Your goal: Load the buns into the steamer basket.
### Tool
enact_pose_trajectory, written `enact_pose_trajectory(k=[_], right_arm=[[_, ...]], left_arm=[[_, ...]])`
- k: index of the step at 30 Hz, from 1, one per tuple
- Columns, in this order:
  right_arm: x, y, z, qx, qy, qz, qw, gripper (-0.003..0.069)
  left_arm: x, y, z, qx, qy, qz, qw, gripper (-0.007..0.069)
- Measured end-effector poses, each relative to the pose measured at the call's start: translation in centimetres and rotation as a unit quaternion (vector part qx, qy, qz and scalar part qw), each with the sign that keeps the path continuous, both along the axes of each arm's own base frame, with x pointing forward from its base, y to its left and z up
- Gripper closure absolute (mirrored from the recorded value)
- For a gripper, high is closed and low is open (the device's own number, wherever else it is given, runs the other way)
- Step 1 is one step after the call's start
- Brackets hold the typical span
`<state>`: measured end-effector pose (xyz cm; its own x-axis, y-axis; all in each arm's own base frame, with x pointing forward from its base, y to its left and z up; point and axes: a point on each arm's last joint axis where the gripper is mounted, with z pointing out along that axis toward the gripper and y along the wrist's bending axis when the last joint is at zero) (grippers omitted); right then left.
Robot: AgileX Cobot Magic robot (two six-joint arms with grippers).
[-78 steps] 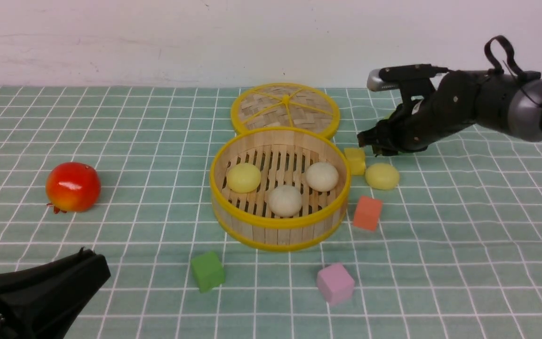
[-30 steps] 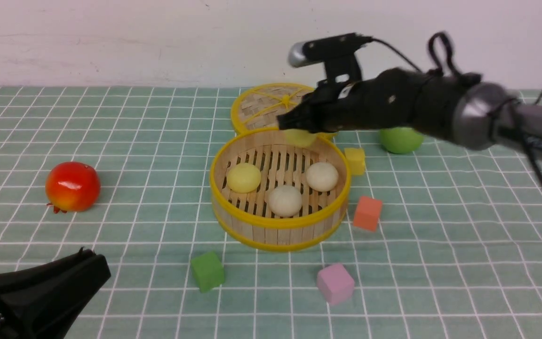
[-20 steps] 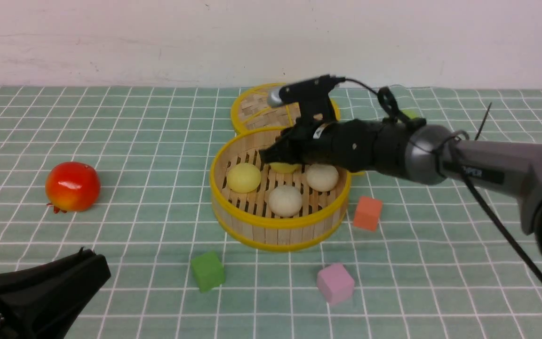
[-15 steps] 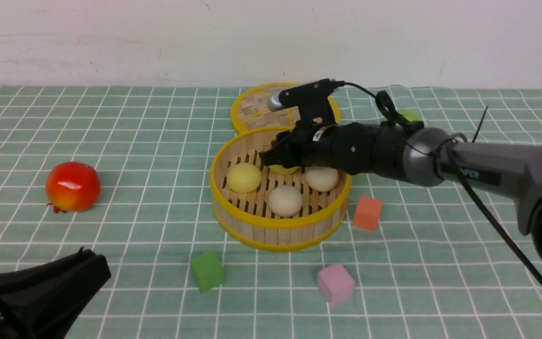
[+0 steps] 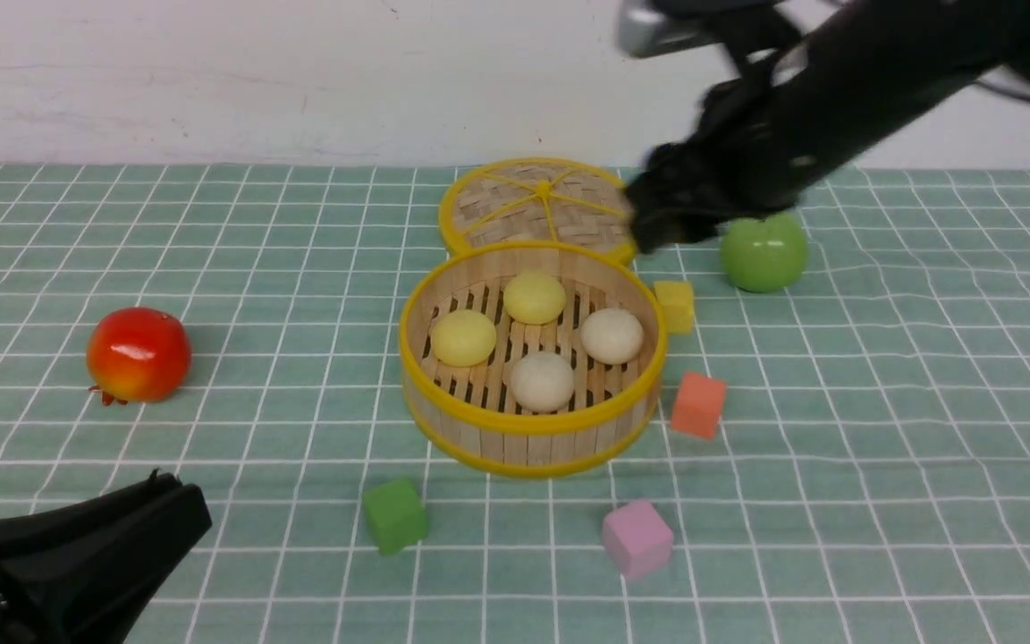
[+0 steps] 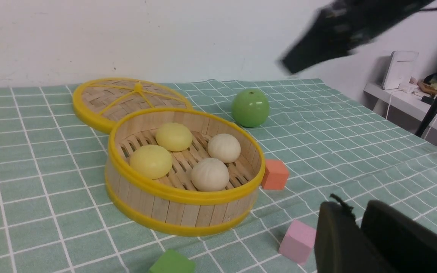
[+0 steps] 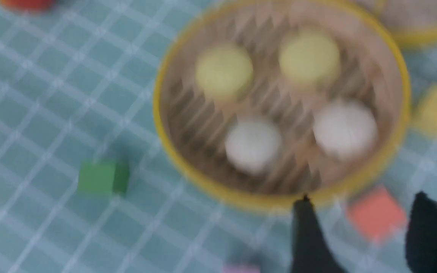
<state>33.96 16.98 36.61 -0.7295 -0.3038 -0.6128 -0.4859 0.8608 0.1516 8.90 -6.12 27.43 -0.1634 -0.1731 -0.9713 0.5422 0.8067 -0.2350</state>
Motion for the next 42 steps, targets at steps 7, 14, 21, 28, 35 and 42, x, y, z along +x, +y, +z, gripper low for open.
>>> enact_pose_trajectory(k=[7, 14, 21, 28, 35, 42], right_arm=[[-9.0, -4.2, 3.6, -0.012, 0.051, -0.026, 0.998, 0.0648], [-15.7, -6.7, 6.0, 0.025, 0.031, -0.018, 0.999, 0.0678], [-19.5, -8.4, 8.4, 0.052, -0.023, -0.014, 0.998, 0.0678], [-22.4, -12.0, 5.3, 0.012, -0.072, -0.076, 0.994, 0.0678], [-27.3, -15.9, -6.8, 0.032, -0.243, -0.208, 0.947, 0.0676], [-28.9, -16.7, -19.1, 0.009, -0.267, -0.242, 0.933, 0.0673]], left_arm=[[0.0, 0.0, -0.1, 0.003, 0.004, -0.001, 1.0, 0.0522], [0.0, 0.0, -0.1, 0.003, 0.005, -0.001, 1.0, 0.0515], [0.0, 0.0, -0.1, 0.003, 0.005, -0.001, 1.0, 0.0514], [0.0, 0.0, -0.1, 0.003, 0.005, -0.001, 1.0, 0.0514], [0.0, 0.0, -0.1, 0.004, 0.006, -0.001, 1.0, 0.051], [0.0, 0.0, -0.1, 0.005, 0.007, -0.001, 1.0, 0.0502]])
